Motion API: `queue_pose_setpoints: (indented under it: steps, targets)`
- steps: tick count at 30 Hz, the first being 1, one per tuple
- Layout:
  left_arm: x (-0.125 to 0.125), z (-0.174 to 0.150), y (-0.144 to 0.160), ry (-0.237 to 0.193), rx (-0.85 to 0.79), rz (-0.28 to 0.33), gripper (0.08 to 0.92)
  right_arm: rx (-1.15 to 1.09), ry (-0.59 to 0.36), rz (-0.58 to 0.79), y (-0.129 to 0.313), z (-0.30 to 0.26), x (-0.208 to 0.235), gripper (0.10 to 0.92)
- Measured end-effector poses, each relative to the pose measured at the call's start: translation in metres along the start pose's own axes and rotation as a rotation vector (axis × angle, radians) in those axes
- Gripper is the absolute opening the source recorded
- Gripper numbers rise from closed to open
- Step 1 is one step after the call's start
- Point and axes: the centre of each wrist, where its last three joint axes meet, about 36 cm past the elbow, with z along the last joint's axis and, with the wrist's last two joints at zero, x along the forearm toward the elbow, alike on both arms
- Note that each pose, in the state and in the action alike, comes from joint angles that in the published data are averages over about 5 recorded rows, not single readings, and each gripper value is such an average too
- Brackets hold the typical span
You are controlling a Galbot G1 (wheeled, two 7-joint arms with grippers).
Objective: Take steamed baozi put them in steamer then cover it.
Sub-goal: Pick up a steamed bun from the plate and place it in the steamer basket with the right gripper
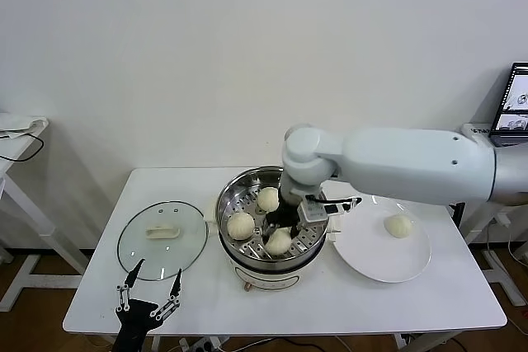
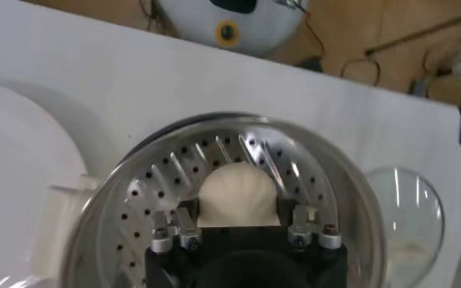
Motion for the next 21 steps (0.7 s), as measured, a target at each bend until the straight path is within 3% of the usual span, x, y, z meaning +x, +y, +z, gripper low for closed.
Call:
queue_pose_setpoints:
  steps: [9, 17, 21]
  targets:
    - [0.000, 0.003, -0.001, 0.001, 0.003, -0.002, 0.823, 0.049, -0.019, 0.002, -0.005, -0.003, -0.017, 0.683]
    - [0.000, 0.005, -0.001, 0.000, 0.003, -0.002, 0.823, 0.052, -0.002, 0.010, -0.004, -0.001, -0.017, 0.813]
    - [-0.001, 0.006, 0.000, -0.001, 0.003, -0.002, 0.823, 0.035, 0.018, 0.025, 0.000, 0.003, -0.009, 0.822]
